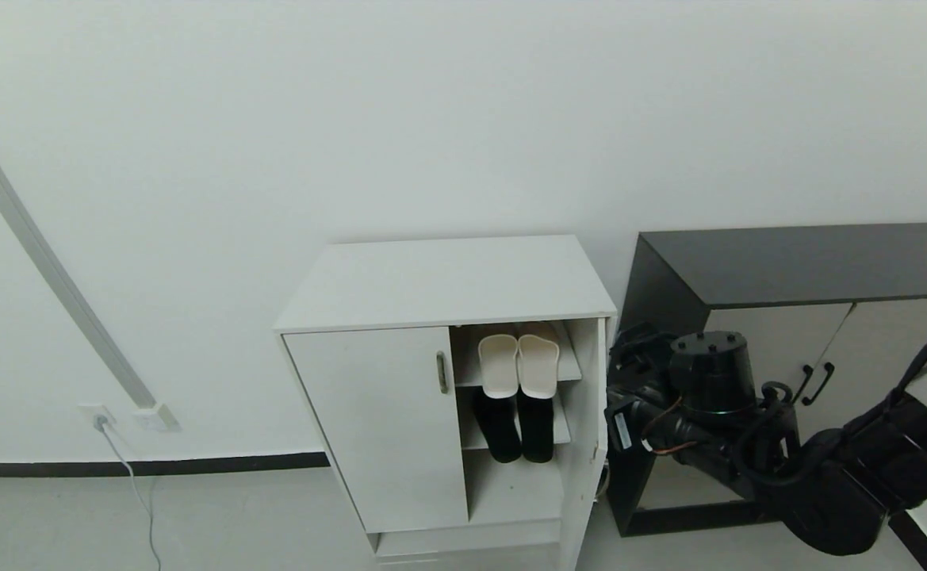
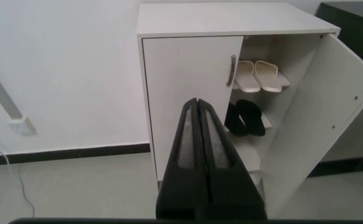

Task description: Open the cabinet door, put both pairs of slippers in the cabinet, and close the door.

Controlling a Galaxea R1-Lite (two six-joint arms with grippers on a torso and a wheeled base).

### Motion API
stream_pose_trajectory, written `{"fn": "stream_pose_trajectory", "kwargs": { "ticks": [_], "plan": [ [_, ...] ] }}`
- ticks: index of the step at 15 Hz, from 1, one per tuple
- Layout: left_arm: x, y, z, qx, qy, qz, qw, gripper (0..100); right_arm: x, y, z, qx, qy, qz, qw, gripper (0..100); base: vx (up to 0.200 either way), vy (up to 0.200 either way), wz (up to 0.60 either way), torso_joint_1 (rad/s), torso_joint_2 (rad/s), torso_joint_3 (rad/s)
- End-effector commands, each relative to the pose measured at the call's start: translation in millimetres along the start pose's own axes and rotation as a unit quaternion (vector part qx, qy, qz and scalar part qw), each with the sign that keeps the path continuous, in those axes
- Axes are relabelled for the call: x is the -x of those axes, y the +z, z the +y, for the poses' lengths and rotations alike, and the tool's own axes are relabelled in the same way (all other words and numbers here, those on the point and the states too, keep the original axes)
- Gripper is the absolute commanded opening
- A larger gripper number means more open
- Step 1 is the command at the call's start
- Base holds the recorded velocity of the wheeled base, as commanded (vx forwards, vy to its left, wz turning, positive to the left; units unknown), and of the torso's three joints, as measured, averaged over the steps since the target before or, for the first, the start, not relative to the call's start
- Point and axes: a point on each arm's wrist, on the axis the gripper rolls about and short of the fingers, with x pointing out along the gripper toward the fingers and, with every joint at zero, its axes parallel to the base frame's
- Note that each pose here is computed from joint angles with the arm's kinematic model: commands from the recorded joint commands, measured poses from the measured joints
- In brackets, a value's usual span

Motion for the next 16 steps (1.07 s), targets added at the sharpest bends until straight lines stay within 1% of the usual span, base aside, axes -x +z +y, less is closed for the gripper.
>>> {"fn": "stream_pose_trajectory", "kwargs": {
  "ticks": [1,3,4,5,10,13,16],
  "plan": [
    [0,0.0,0.0,0.0,0.0,0.0,1.0,0,0,-13,-11,-0.001,-0.011,0.024,1.0,0,0.0,0.0,0.0,0.0,0.0,0.0],
    [0,0.0,0.0,0.0,0.0,0.0,1.0,0,-6,-23,-14,-0.002,-0.015,0.041,0.999,0,0.0,0.0,0.0,0.0,0.0,0.0],
    [0,0.0,0.0,0.0,0.0,0.0,1.0,0,-11,-31,-13,-0.001,-0.014,0.054,0.998,0,0.0,0.0,0.0,0.0,0.0,0.0],
    [0,0.0,0.0,0.0,0.0,0.0,1.0,0,-15,-35,-11,-0.002,-0.01,0.058,0.998,0,0.0,0.0,0.0,0.0,0.0,0.0],
    [0,0.0,0.0,0.0,0.0,0.0,1.0,0,-38,-55,-1,0.0,-0.002,0.054,0.999,0,0.0,0.0,0.0,0.0,0.0,0.0],
    [0,0.0,0.0,0.0,0.0,0.0,1.0,0,-50,-55,4,-0.003,0.008,0.049,0.999,0,0.0,0.0,0.0,0.0,0.0,0.0],
    [0,0.0,0.0,0.0,0.0,0.0,1.0,0,-66,-48,10,-0.012,0.011,0.029,0.999,0,0.0,0.0,0.0,0.0,0.0,0.0]
  ]
}}
